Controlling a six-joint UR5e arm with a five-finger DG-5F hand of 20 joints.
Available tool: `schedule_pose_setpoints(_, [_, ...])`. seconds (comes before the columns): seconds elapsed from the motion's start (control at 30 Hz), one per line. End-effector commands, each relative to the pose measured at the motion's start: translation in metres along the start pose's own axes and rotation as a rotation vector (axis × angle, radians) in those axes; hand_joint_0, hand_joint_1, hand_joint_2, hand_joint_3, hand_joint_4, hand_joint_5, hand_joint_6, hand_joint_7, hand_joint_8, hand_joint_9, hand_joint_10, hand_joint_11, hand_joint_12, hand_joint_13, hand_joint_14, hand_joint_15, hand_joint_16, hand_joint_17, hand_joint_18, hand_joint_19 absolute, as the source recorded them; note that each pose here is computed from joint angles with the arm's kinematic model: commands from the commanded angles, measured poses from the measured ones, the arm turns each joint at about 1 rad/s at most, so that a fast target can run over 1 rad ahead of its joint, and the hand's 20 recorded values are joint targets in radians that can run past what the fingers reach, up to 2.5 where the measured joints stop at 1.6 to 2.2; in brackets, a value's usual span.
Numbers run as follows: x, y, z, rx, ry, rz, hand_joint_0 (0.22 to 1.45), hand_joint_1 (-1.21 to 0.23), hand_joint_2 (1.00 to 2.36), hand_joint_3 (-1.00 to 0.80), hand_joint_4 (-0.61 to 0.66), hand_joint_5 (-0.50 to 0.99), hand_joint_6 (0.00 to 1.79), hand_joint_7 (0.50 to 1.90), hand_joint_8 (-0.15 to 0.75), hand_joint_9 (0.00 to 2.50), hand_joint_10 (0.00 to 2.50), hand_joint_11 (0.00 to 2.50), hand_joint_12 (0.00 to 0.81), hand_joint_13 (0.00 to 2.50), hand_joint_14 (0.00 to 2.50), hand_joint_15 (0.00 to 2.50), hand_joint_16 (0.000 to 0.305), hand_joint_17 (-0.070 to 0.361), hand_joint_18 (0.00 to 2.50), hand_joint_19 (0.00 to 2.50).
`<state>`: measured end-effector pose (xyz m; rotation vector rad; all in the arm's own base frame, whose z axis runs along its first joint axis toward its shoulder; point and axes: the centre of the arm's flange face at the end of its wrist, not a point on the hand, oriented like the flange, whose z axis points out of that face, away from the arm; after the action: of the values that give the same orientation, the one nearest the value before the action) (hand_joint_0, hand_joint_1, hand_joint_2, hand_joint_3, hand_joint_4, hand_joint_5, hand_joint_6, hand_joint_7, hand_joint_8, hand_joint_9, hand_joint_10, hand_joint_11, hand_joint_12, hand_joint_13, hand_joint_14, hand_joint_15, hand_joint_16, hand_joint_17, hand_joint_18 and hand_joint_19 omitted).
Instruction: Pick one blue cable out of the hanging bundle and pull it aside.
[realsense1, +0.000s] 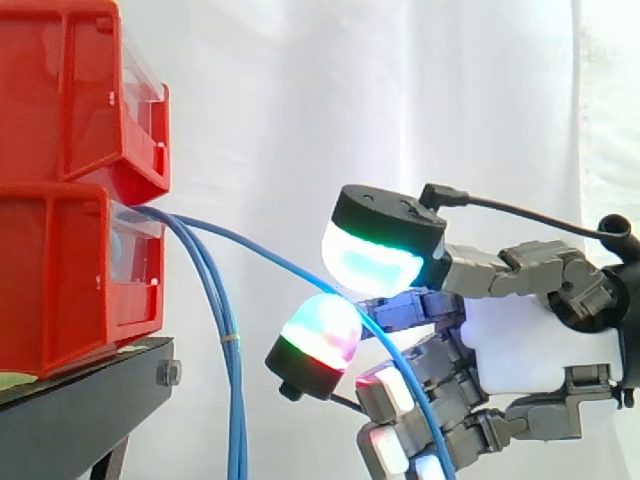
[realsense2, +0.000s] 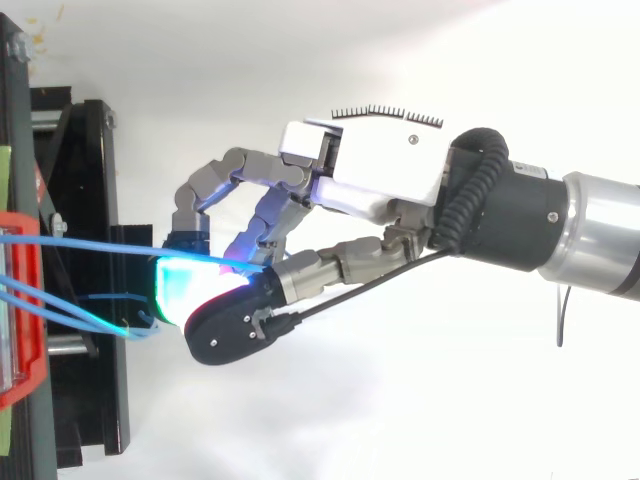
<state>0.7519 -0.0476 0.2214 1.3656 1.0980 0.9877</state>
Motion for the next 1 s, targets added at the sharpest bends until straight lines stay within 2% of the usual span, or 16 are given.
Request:
schedule_pose_setpoints(0.0, [0.000,0.000,0.000,-0.001,0.000,0.000,0.46,-0.60,1.00,-0.50,0.07,-0.17,0.92,0.87,0.340,1.12,0.02,0.82,0.404,1.03,0.02,0.74,0.059,0.132,0.90,0.81])
schedule_pose_setpoints(0.13, [0.000,0.000,0.000,-0.001,0.000,0.000,0.45,-0.56,1.00,-0.50,0.07,-0.17,0.92,0.87,0.344,1.13,0.02,0.82,0.407,1.03,0.02,0.74,0.060,0.135,0.90,0.81])
schedule_pose_setpoints(0.27, [0.000,0.000,0.000,-0.001,0.000,-0.003,0.54,-0.43,1.00,-0.50,0.04,-0.17,0.91,0.93,0.316,1.12,0.02,0.83,0.374,1.01,0.03,0.77,0.053,0.118,0.84,0.86])
schedule_pose_setpoints(0.4, [0.000,0.000,0.000,-0.001,0.000,-0.012,0.55,-0.41,1.00,-0.47,0.04,-0.17,0.90,0.91,0.316,1.12,0.02,0.82,0.378,1.01,0.03,0.76,0.053,0.118,0.82,0.88])
schedule_pose_setpoints(0.53, [-0.003,0.000,0.000,-0.002,-0.021,-0.043,0.55,-0.41,1.00,-0.47,0.05,-0.17,0.89,0.89,0.319,1.12,0.02,0.82,0.378,1.00,0.03,0.77,0.053,0.119,0.82,0.87])
schedule_pose_setpoints(0.6, [-0.015,0.001,0.002,-0.009,-0.089,-0.095,0.53,-0.42,1.00,-0.49,0.06,-0.17,0.88,0.85,0.324,1.12,0.02,0.82,0.384,1.01,0.03,0.76,0.054,0.122,0.83,0.87])
schedule_pose_setpoints(0.63, [-0.015,0.001,0.002,-0.009,-0.089,-0.095,0.53,-0.42,1.00,-0.50,0.06,-0.17,0.88,0.84,0.326,1.12,0.02,0.81,0.386,1.01,0.02,0.76,0.054,0.121,0.83,0.87])
schedule_pose_setpoints(0.67, [-0.019,0.001,0.003,-0.009,-0.116,-0.131,0.52,-0.42,1.00,-0.50,0.06,-0.17,0.87,0.83,0.326,1.12,0.02,0.81,0.384,1.01,0.03,0.76,0.054,0.123,0.83,0.87])
schedule_pose_setpoints(0.73, [-0.024,0.001,0.004,-0.010,-0.149,-0.203,0.52,-0.43,1.00,-0.50,0.07,-0.17,0.86,0.83,0.329,1.12,0.02,0.81,0.391,1.01,0.03,0.76,0.055,0.124,0.84,0.87])
schedule_pose_setpoints(0.83, [-0.027,0.005,0.007,-0.033,-0.171,-0.301,0.51,-0.44,1.00,-0.50,0.07,-0.17,0.85,0.82,0.327,1.11,0.02,0.80,0.392,1.01,0.02,0.76,0.056,0.126,0.84,0.86])
schedule_pose_setpoints(0.97, [-0.028,0.007,0.009,-0.045,-0.183,-0.335,0.51,-0.45,1.00,-0.50,0.07,-0.17,0.84,0.82,0.329,1.11,0.02,0.80,0.391,1.01,0.03,0.76,0.056,0.126,0.84,0.86])
